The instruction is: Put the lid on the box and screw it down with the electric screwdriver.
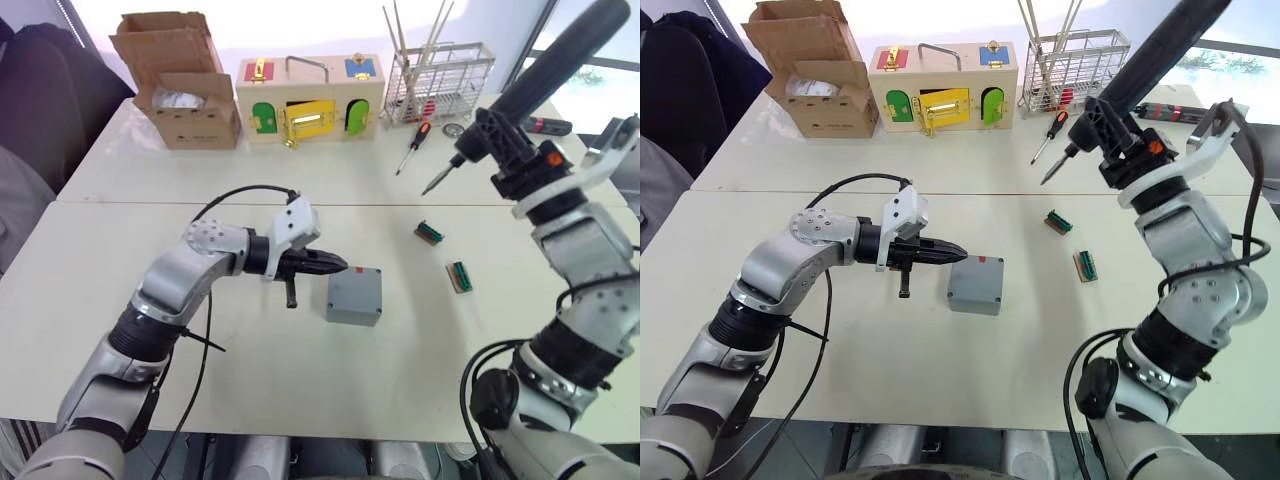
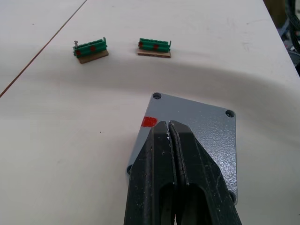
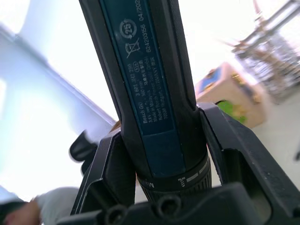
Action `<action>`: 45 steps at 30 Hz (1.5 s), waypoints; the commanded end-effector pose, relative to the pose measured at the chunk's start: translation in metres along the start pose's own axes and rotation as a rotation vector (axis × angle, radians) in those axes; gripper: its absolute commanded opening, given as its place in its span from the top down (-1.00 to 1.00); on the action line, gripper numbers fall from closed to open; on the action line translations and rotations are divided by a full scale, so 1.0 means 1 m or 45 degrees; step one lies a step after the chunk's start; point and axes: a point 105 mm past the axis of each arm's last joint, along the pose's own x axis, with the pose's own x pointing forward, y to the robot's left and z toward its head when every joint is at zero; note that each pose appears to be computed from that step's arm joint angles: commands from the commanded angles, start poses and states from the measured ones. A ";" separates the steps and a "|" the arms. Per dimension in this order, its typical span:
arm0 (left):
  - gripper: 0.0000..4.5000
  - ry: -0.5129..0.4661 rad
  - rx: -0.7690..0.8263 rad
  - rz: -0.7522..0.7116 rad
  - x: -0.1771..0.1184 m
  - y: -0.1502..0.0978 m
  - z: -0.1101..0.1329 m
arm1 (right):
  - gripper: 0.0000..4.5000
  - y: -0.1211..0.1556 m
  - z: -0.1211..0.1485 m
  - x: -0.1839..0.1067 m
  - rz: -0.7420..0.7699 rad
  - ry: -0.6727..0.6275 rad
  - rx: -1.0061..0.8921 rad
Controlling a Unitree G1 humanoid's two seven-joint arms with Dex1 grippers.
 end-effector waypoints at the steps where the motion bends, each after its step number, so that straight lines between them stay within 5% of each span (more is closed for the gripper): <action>1: 1.00 0.025 0.055 0.000 0.007 -0.001 0.001 | 0.19 0.037 -0.011 -0.002 0.218 0.025 -0.048; 12: 1.00 0.160 0.102 -0.018 0.016 -0.008 -0.020 | 0.19 0.044 -0.046 -0.011 0.285 0.139 -0.099; 45: 1.00 0.147 0.094 -0.035 0.018 -0.013 -0.021 | 0.19 0.015 -0.059 -0.016 0.146 0.154 -0.165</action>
